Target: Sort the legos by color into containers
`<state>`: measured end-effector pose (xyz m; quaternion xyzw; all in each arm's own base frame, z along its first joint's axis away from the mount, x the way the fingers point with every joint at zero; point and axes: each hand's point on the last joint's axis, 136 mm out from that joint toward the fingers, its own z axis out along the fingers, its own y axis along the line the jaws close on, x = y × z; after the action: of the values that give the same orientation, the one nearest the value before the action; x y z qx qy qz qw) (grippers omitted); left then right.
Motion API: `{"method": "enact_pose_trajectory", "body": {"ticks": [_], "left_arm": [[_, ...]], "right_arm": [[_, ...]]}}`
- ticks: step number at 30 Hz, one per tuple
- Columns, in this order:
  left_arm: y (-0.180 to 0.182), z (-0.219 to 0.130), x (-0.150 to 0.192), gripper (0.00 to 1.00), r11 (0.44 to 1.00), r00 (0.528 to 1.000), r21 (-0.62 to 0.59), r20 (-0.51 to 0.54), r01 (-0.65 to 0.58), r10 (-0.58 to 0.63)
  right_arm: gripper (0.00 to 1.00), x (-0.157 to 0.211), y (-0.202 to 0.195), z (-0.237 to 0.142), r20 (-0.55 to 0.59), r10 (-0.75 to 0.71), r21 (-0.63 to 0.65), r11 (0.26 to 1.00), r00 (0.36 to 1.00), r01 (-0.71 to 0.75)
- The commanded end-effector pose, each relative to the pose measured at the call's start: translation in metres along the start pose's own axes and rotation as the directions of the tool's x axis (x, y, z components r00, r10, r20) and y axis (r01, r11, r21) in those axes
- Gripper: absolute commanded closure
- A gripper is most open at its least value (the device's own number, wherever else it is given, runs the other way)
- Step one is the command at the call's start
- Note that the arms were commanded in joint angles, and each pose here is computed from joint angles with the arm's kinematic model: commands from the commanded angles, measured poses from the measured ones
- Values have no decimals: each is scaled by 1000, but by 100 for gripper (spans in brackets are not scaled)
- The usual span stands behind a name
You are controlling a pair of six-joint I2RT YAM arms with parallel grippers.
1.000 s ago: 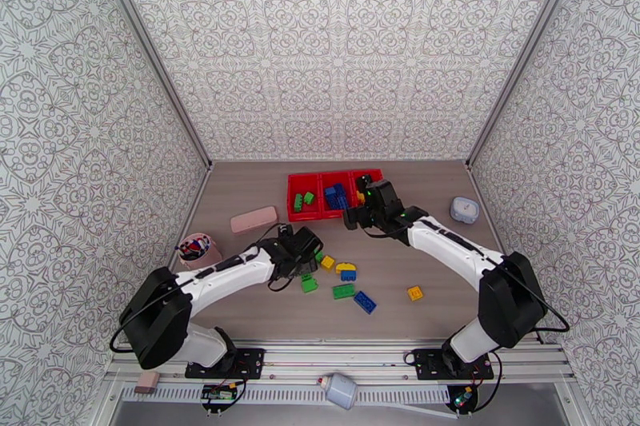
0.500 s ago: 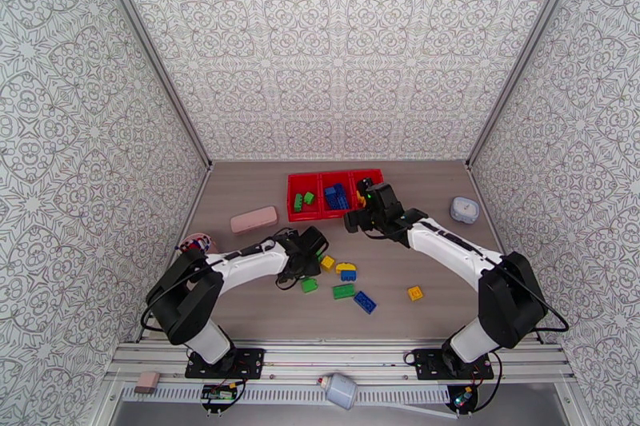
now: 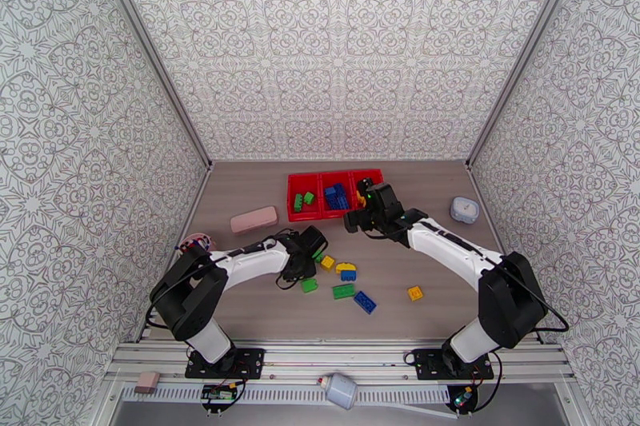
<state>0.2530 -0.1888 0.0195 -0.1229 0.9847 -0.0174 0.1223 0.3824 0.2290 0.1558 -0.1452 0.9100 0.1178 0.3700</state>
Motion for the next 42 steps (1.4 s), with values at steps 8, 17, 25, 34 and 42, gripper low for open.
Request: {"method": "enact_pose_trajectory", "body": {"ticks": [8, 17, 25, 34, 42], "left_arm": [[-12, -17, -14, 73, 996, 997, 62, 59, -60, 56], [-23, -56, -35, 80, 978, 971, 145, 208, -152, 121], [-38, -90, -91, 80, 972, 940, 197, 335, -130, 58], [-59, -85, -170, 79, 977, 932, 182, 362, -109, 37], [-70, -55, -227, 79, 986, 927, 132, 372, -103, 47]], "right_arm": [[0, -3, 7, -8, 15, 15, -38, 999, 1000, -14], [0, -6, 15, -15, 40, -1, -64, 998, 999, 4], [0, -4, 24, -14, 42, -7, -88, 996, 999, 11], [0, 2, 28, -14, 37, -3, -97, 995, 999, 6], [0, 10, 24, -11, 21, -9, -78, 997, 1000, 10]]}}
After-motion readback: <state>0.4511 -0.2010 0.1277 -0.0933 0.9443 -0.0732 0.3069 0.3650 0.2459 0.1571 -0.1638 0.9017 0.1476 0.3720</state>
